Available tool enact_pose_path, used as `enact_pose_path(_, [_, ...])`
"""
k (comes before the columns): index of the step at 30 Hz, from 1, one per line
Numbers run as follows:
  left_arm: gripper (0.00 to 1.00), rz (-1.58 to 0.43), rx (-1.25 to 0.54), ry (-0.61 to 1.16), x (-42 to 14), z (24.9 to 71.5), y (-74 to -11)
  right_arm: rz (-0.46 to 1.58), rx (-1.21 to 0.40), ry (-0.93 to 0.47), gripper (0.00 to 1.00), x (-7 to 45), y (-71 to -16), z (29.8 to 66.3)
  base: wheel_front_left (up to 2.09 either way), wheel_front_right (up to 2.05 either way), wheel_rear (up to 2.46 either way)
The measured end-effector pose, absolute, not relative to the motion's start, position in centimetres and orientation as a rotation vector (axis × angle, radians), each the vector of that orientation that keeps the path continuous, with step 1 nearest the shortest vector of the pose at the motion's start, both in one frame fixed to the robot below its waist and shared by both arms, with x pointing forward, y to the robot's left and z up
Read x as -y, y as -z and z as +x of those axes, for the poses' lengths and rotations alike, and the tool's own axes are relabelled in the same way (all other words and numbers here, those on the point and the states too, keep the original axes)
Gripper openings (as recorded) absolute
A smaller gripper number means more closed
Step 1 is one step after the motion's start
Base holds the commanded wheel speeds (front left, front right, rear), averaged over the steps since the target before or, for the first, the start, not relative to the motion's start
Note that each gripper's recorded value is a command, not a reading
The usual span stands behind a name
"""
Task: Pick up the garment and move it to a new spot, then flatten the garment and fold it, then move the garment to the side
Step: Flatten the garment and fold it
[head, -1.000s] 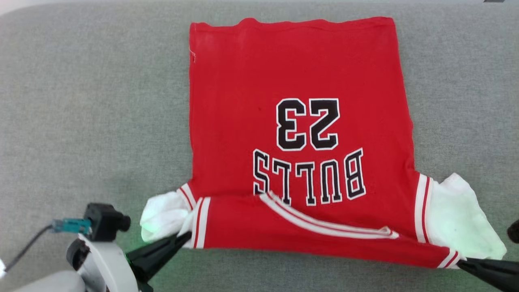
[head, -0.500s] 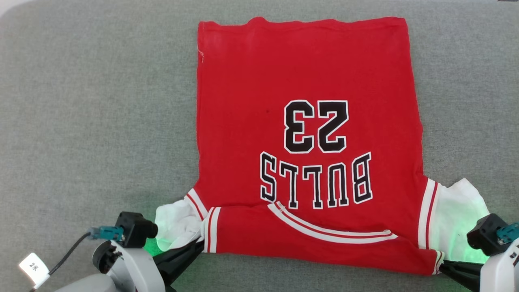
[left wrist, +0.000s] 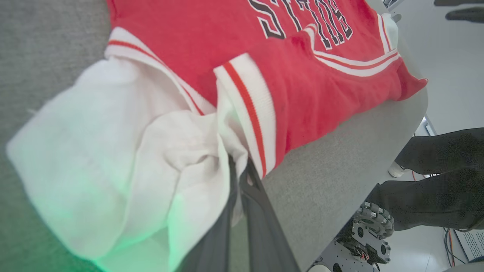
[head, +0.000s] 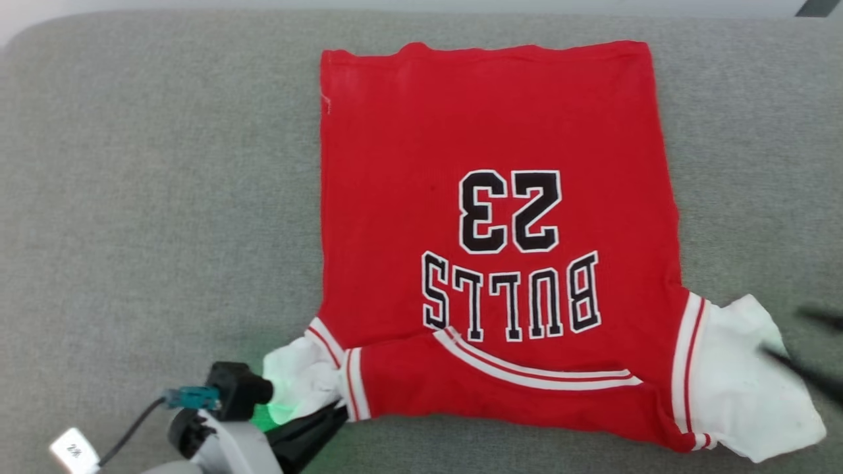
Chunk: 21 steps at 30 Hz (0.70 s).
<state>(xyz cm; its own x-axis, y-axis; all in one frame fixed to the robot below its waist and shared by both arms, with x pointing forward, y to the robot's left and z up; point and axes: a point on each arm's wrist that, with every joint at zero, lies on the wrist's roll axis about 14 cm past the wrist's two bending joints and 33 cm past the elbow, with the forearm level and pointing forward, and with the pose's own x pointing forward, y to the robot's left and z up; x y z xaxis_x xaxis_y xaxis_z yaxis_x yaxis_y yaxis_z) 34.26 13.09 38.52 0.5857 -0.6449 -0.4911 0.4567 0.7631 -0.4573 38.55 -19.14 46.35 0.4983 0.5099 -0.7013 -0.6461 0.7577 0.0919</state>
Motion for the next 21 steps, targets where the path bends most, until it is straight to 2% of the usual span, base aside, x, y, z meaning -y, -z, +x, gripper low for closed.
enact_pose_path(7, [0.0,-0.3,-0.634,0.704,-11.0,34.9,-39.5,-0.247,-0.608,-0.576,1.0,20.8,-51.9,47.5,0.0,0.0,0.0])
enact_pose_path(11, [0.0,-0.297,-0.606,0.717,-10.2,35.5,-39.8,-0.237,-0.569,-0.52,1.0,19.7,-52.7,53.0,0.0,0.0,0.0])
enact_pose_path(17, [0.0,-0.291,-0.618,0.72,-9.8,35.8,-39.3,-0.257,-0.689,-0.449,1.0,17.4,-49.5,59.9,0.0,0.0,0.0])
enact_pose_path(21, [0.0,-0.285,-0.636,0.697,-10.4,35.8,-38.8,-0.272,-0.789,-0.419,1.0,15.9,-46.5,62.7,0.0,0.0,0.0])
